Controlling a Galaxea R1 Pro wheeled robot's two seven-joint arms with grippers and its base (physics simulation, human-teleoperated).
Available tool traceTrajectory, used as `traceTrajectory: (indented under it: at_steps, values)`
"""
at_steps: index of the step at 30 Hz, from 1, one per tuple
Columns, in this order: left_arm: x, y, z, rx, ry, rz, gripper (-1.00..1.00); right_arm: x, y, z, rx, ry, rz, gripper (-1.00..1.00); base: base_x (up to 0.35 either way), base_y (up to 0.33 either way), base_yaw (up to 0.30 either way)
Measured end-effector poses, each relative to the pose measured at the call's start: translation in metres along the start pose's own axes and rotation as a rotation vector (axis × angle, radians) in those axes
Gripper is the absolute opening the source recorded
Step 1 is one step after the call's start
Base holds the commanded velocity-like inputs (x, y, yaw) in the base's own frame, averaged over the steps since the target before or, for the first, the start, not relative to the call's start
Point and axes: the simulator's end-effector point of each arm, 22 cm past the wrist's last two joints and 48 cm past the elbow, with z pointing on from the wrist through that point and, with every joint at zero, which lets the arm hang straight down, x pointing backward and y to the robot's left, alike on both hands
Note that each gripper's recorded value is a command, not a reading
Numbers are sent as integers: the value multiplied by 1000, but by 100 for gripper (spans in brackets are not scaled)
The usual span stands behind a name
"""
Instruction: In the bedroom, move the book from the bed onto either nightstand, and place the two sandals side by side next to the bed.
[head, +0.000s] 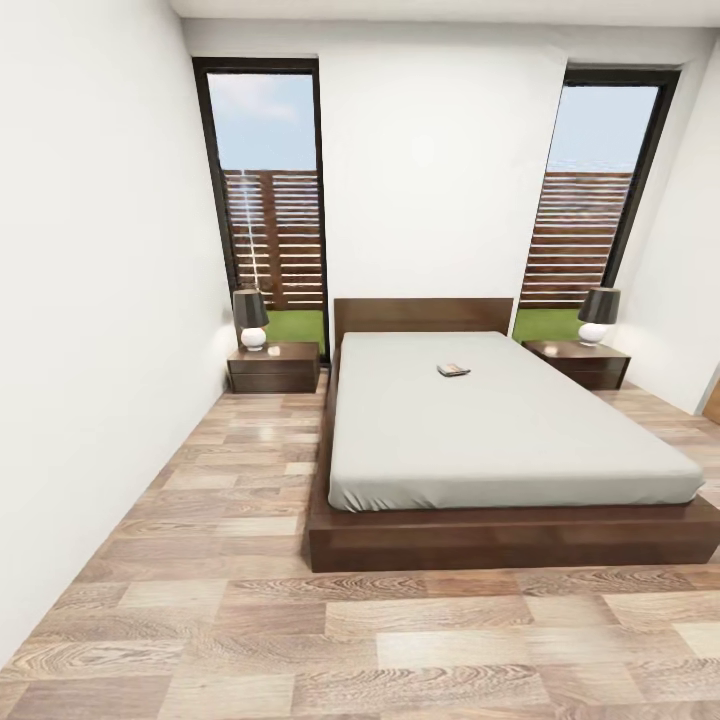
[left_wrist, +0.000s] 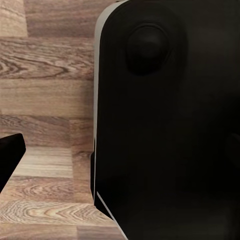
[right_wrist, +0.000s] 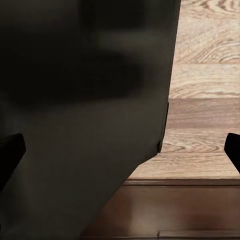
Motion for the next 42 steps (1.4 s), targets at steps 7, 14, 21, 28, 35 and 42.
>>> traceTrajectory:
  at_steps: [7,14,21,28,35,42]
  values:
    - [0,0,0,0,0,0,100,0,0,0,0,0,0,100,0,0,0]
    - [0,0,0,0,0,0,100,0,0,0,0,0,0,100,0,0,0]
    - [-14,-3,2,2,-20,-3,100,-18,-3,0,3,-16,10,100,0,0,0]
    - [-20,-2,2,1,-31,-9,100,-26,-4,0,5,-25,15,100,0,0,0]
    - [-23,-2,2,0,-35,-11,100,-28,-5,-1,5,-27,16,100,0,0,0]
    - [-24,-2,2,0,-37,-12,100,-29,-5,-1,7,-27,21,100,0,0,0]
